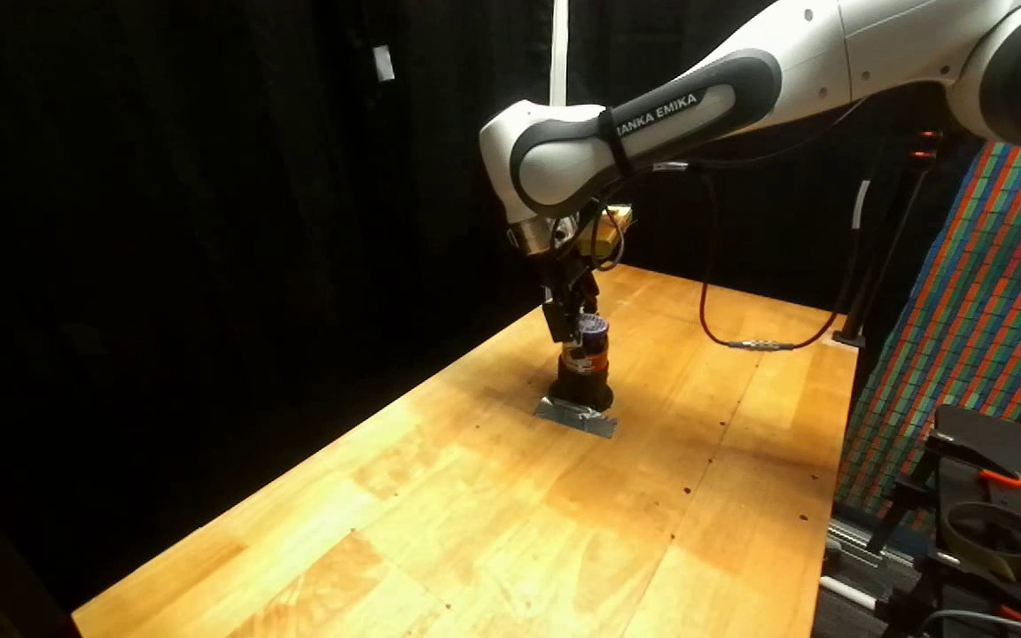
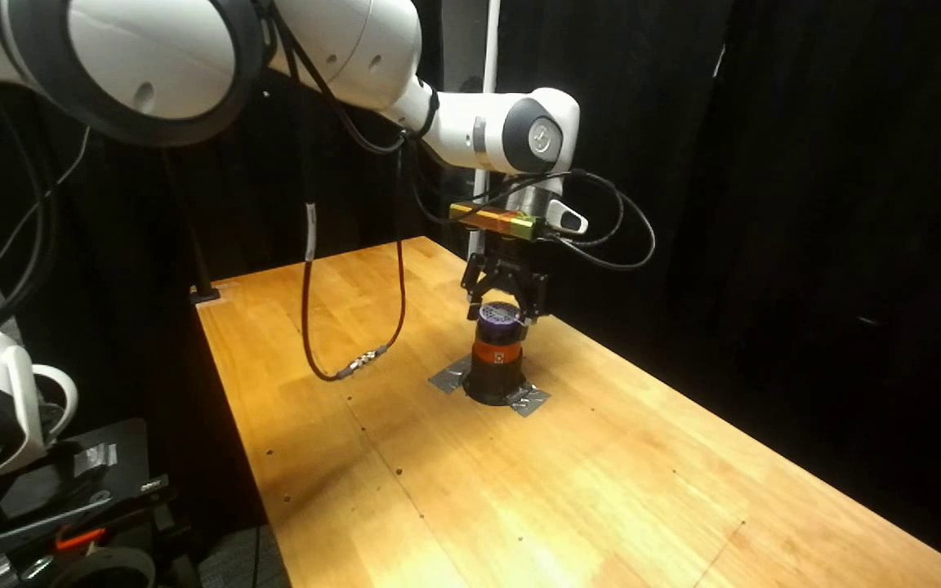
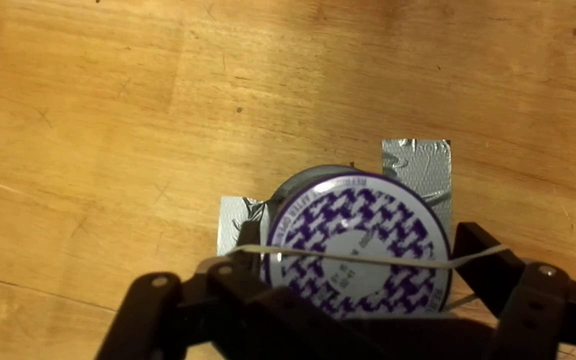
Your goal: Put the rubber band around the jar.
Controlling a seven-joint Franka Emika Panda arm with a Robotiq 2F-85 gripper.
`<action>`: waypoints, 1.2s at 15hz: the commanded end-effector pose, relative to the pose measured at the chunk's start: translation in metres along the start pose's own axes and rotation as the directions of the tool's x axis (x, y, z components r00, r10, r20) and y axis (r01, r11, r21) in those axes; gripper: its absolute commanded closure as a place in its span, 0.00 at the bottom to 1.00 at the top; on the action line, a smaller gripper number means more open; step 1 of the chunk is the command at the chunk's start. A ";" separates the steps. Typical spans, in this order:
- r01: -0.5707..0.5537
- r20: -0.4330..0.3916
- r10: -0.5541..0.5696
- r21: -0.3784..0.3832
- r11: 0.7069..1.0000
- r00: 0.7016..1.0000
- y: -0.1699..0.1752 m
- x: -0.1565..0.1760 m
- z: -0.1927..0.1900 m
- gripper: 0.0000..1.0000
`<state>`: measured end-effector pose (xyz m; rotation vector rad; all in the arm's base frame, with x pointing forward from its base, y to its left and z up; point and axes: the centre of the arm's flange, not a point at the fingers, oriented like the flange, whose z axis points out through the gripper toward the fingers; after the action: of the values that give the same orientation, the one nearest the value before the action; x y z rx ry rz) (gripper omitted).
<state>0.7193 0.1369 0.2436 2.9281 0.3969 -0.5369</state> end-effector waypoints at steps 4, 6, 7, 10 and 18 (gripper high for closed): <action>-0.097 -0.037 0.097 0.005 0.995 0.995 -0.001 -0.089 0.026 0.00; -0.114 -0.065 0.114 0.007 0.993 0.991 -0.002 -0.098 0.033 0.00; -0.119 -0.089 0.119 0.001 0.993 0.989 -0.003 -0.102 0.037 0.00; -0.154 -0.192 0.151 -0.003 0.988 0.970 -0.007 -0.113 0.044 0.00; -0.236 -0.442 0.208 -0.008 0.972 0.873 -0.013 -0.155 0.063 0.00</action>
<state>0.6277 0.1181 0.2323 2.9876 0.1486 0.0827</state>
